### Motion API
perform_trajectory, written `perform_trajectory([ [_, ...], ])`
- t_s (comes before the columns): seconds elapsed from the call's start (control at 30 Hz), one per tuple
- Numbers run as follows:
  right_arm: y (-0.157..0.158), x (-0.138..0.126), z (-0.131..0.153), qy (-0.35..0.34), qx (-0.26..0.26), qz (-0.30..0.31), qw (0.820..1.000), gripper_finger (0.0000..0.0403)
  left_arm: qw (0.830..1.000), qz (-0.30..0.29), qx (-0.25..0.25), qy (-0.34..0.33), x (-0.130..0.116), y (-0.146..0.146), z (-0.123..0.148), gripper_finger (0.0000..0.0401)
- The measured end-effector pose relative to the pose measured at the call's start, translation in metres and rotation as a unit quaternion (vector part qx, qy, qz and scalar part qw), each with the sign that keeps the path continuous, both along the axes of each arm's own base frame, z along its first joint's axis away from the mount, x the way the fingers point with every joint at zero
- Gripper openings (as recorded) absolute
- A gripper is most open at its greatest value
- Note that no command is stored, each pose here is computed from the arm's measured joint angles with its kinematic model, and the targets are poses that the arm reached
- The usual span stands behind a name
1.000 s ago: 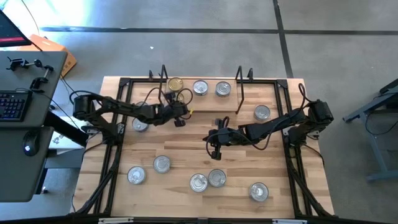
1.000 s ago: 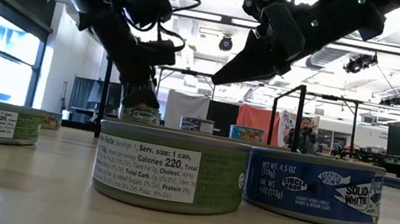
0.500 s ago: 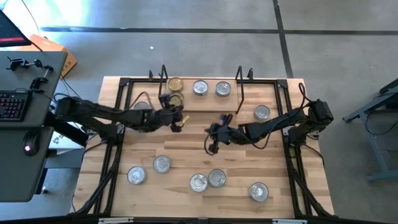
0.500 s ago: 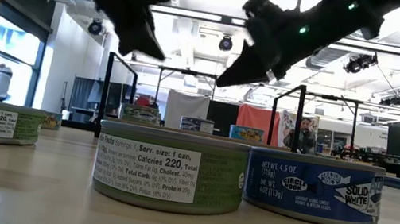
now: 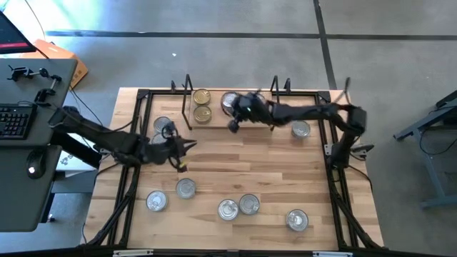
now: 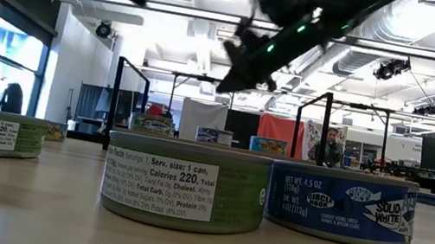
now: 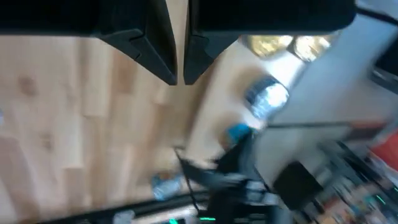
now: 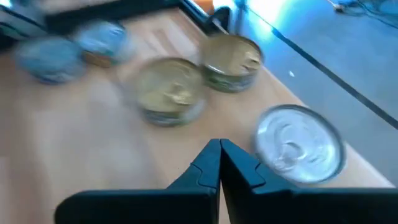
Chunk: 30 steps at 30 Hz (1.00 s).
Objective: Stack canned seafood by type on shelf
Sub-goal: Adjust the blue tuna can on the shelf
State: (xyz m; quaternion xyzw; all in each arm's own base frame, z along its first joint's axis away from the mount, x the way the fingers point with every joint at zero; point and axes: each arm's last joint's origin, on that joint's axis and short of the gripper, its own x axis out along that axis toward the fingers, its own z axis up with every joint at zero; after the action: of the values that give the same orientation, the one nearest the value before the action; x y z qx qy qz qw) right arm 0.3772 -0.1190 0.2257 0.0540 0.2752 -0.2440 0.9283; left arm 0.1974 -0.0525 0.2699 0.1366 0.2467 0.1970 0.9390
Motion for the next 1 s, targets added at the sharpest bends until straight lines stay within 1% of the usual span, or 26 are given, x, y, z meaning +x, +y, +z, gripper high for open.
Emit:
perform_trajectory([
  [0.07, -0.016, 0.011, -0.009, 0.039, -0.008, 0.0, 0.999, 0.0, 1.0, 0.004, -0.02, 0.007, -0.006, -0.007, -0.004, 0.0019],
  [0.17, -0.032, 0.026, -0.017, 0.09, -0.009, -0.001, 0.996, 0.0, 0.999, 0.019, -0.027, 0.018, -0.015, -0.014, -0.009, 0.0019],
  [0.27, -0.046, 0.037, -0.02, 0.117, 0.005, -0.007, 0.993, 0.0, 0.998, 0.032, -0.043, 0.016, -0.021, -0.019, -0.013, 0.0019],
  [0.4, -0.063, 0.042, -0.03, 0.167, 0.033, -0.034, 0.985, 0.0, 0.998, 0.033, -0.058, 0.012, -0.025, -0.024, -0.014, 0.0019],
  [0.53, -0.079, 0.045, -0.036, 0.175, 0.04, -0.047, 0.983, 0.0, 0.998, 0.031, -0.057, 0.007, -0.026, -0.027, -0.014, 0.0019],
  [0.67, -0.09, 0.045, -0.04, 0.166, 0.057, -0.039, 0.984, 0.0, 0.998, 0.036, -0.053, 0.004, -0.026, -0.027, -0.014, 0.0019],
  [0.83, -0.089, 0.047, -0.041, 0.155, 0.072, -0.017, 0.985, 0.0, 0.998, 0.035, -0.049, 0.005, -0.026, -0.026, -0.014, 0.0019],
  [0.97, -0.081, 0.049, -0.051, 0.169, 0.093, 0.011, 0.981, 0.0, 0.998, 0.035, -0.049, 0.006, -0.026, -0.026, -0.014, 0.0019],
  [1.0, -0.079, 0.05, -0.05, 0.169, 0.087, 0.014, 0.982, 0.0, 0.998, 0.035, -0.049, 0.006, -0.026, -0.026, -0.014, 0.0019],
])
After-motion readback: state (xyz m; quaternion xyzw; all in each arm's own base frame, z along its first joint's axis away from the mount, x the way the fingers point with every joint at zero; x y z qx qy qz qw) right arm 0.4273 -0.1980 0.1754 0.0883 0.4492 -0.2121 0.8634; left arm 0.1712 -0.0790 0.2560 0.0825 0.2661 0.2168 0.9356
